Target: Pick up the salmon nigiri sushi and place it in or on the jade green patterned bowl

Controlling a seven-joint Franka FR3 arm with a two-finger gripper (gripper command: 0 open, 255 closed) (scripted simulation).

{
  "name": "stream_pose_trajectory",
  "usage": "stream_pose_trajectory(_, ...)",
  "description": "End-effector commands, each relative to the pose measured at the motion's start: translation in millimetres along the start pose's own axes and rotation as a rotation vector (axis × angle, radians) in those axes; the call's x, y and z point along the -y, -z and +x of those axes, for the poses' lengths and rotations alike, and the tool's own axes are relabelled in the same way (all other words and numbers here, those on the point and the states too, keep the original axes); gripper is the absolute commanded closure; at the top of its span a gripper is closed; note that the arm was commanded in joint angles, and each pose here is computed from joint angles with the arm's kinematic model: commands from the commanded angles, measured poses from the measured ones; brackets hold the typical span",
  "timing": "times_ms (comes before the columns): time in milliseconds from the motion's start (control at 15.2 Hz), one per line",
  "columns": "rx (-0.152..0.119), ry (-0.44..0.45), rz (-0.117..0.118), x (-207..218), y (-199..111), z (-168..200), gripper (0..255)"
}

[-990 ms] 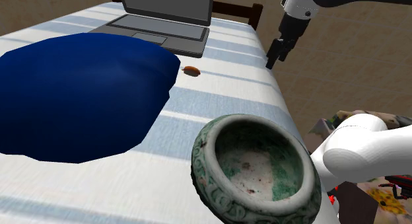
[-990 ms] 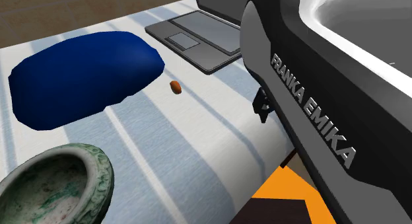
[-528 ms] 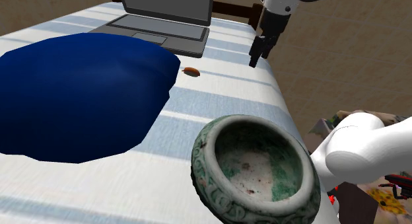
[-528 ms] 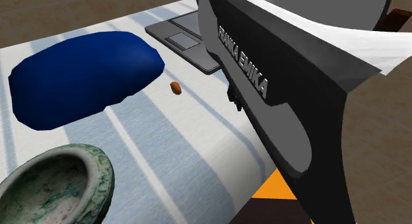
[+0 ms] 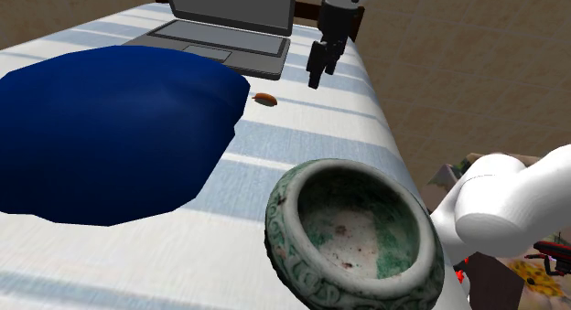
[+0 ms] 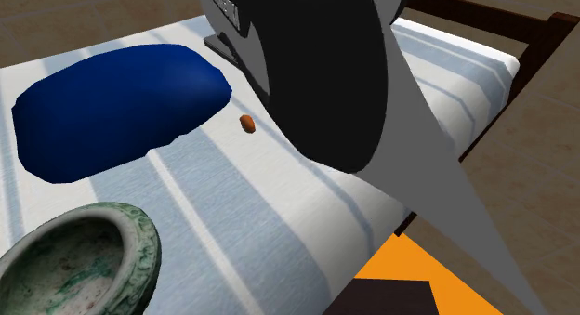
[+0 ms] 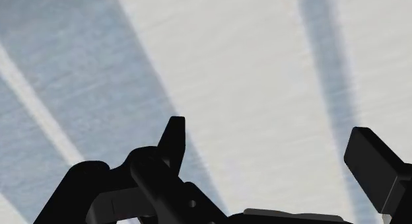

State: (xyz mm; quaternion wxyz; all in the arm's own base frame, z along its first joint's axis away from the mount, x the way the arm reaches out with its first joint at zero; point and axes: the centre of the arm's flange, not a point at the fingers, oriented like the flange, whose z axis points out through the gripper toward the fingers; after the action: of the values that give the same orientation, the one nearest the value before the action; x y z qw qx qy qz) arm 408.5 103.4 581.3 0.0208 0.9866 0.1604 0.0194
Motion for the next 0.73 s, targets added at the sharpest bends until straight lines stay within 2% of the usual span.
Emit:
stream_pose_trajectory(0, -0.001, 0.041, 0.004, 20.5, 4.0, 15.5, 0)
stream_pose_trajectory(660, -0.004, 0.22, 0.017, 117.8, 18.9, 83.9, 0)
